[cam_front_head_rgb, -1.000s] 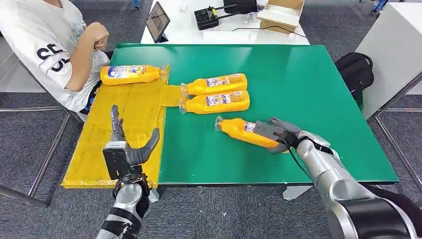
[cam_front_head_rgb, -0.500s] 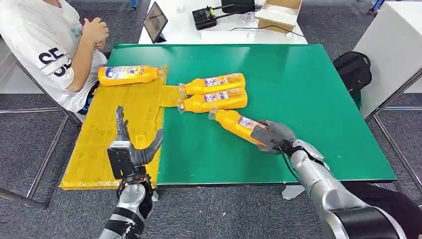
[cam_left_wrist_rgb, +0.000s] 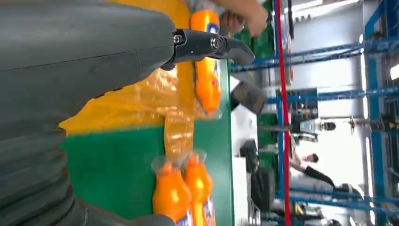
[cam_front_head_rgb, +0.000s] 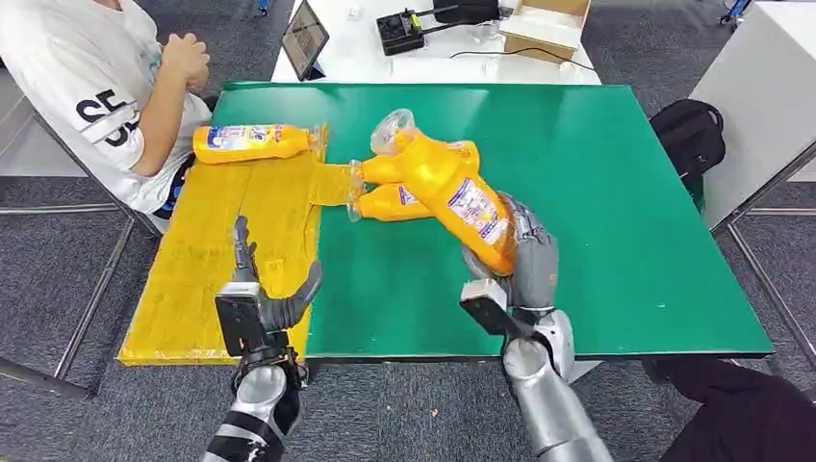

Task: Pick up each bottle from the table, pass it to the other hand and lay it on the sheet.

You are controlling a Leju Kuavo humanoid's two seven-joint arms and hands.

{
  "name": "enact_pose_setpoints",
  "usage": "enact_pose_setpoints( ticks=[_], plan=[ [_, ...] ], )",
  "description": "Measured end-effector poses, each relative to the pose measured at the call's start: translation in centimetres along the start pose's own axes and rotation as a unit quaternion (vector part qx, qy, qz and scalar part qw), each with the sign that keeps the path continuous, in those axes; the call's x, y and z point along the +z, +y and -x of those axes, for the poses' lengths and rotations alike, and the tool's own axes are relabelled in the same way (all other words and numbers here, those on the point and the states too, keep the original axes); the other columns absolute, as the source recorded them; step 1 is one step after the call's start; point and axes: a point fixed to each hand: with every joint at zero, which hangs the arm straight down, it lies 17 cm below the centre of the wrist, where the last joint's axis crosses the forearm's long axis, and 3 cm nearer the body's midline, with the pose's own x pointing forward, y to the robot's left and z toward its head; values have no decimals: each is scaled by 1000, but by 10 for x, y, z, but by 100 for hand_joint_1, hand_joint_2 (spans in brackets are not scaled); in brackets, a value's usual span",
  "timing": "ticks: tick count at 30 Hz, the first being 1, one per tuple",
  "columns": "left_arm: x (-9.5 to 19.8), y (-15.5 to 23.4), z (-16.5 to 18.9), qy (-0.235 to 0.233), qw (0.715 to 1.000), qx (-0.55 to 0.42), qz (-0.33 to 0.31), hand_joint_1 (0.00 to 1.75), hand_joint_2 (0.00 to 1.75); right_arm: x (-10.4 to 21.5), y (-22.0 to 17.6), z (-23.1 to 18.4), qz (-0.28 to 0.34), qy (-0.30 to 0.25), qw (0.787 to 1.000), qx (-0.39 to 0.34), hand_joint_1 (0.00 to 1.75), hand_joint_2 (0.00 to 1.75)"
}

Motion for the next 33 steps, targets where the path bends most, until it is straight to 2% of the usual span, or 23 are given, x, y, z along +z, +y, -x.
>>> enact_pose_setpoints(
  ticks=[2,4,12,28,33],
  plan=[
    [3,-11,1,8,999,34,23,0,175,1,-23,-23,44,-26,999,2,175,175],
    [8,-26,0,16,996,72,53,0,175,7,-34,-33,61,-33,998,0,175,175],
    [30,-75,-17,25,971,183,153,0,175,34,-22,-39,38,-20,999,-28,175,175],
    [35,-84,-22,24,967,190,166,0,175,43,-15,-38,32,-6,999,-34,175,175],
    [45,-99,-33,30,946,245,209,0,175,50,0,-39,8,3,998,-59,175,175]
  ],
)
